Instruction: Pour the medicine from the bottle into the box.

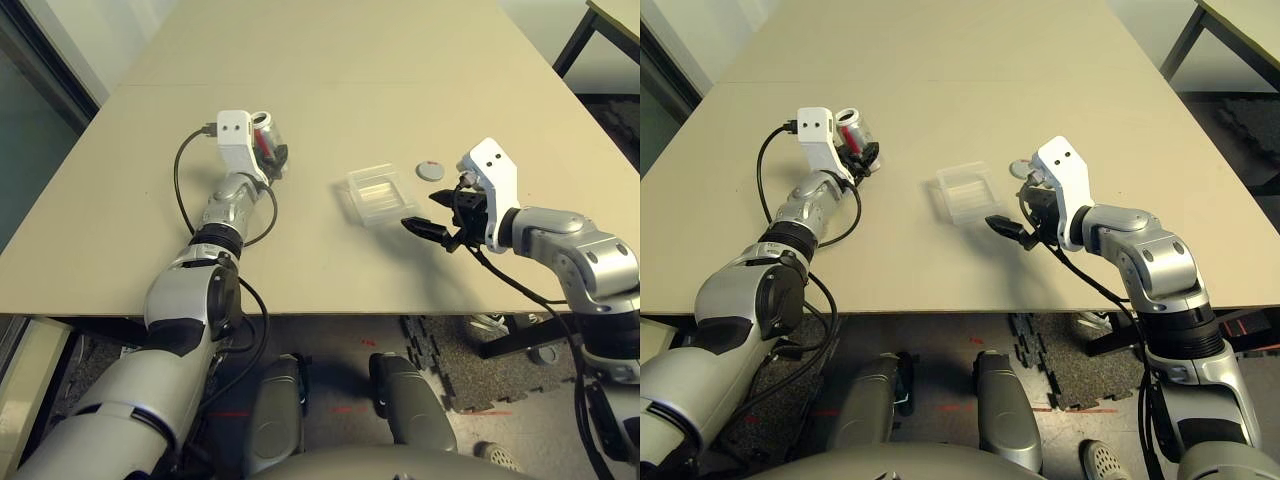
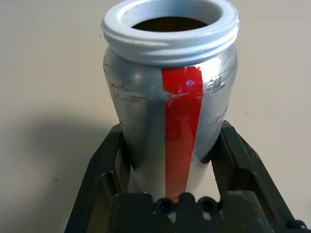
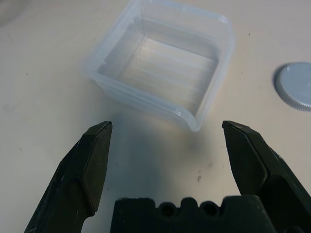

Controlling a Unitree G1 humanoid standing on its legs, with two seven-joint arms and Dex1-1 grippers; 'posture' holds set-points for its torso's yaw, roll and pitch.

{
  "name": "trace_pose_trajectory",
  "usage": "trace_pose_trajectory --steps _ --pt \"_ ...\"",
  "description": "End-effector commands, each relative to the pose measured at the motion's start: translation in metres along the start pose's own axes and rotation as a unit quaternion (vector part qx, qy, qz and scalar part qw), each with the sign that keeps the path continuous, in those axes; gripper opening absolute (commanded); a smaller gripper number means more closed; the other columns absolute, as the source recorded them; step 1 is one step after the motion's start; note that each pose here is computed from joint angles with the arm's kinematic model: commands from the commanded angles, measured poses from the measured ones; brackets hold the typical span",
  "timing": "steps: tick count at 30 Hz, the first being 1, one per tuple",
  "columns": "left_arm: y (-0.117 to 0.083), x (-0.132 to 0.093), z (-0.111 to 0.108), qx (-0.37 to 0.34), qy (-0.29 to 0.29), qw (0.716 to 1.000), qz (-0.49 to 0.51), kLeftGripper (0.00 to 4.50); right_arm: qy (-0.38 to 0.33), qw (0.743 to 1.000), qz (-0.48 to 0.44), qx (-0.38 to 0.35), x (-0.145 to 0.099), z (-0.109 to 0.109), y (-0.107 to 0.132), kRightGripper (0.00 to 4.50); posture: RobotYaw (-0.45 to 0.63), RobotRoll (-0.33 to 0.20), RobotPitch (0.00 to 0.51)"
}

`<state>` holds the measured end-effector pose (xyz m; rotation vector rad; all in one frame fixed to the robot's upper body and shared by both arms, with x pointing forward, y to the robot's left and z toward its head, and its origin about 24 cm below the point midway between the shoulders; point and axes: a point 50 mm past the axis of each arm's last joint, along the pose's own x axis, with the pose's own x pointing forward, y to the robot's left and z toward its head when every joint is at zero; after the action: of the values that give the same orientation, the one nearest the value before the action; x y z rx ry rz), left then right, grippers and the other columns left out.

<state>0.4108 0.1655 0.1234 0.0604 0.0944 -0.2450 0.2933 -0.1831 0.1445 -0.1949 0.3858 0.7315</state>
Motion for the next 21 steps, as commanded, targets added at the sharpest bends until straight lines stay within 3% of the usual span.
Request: trace_pose_trajectory --steps 1,2,3,5,8,10,16,17,21 --pt "-0.034 0.009 0.06 0.441 -0.056 0.886 -0.129 2.53 0.003 1.0 0.001 0.002 0.0 -0.001 0.002 4.5 -0.17 0.0 0.145" --pt "-0.051 0.01 0.072 0.598 -0.073 0.781 -0.163 2.53 0.003 1.0 0.001 0.002 0.0 -0.002 0.001 4.5 -0.17 0.0 0.143" --pt "-0.063 0.012 0.08 0.703 -0.074 0.683 -0.183 2.53 0.004 1.0 0.001 0.002 0.0 -0.002 0.0 4.5 -0.16 0.0 0.14" --pt "-0.078 0.013 0.091 0.828 -0.076 0.517 -0.202 2.53 0.004 1.0 0.001 0.001 0.001 -0.003 -0.001 4.5 -0.16 0.0 0.136" --pt "-0.091 0.015 0.099 0.91 -0.094 0.346 -0.207 2.53 -0.003 1.0 -0.001 0.002 0.004 -0.003 0.0 4.5 -0.18 0.0 0.13" --pt "-0.099 0.016 0.102 0.935 -0.106 0.271 -0.205 2.53 -0.01 1.0 -0.004 0.004 0.006 -0.002 0.0 4.5 -0.19 0.0 0.127" --pt "-0.144 0.017 0.109 0.952 -0.168 0.161 -0.199 2.53 -0.02 1.0 -0.007 0.014 0.01 -0.004 0.004 4.5 -0.22 0.0 0.129" --pt "-0.15 0.016 0.108 0.95 -0.18 0.155 -0.203 2.53 -0.021 1.0 -0.007 0.014 0.01 -0.005 0.005 4.5 -0.23 0.0 0.131" --pt "-0.165 0.015 0.112 0.941 -0.193 0.19 -0.201 2.53 -0.024 0.999 -0.013 0.018 0.008 -0.005 0.005 4.5 -0.24 0.0 0.132"
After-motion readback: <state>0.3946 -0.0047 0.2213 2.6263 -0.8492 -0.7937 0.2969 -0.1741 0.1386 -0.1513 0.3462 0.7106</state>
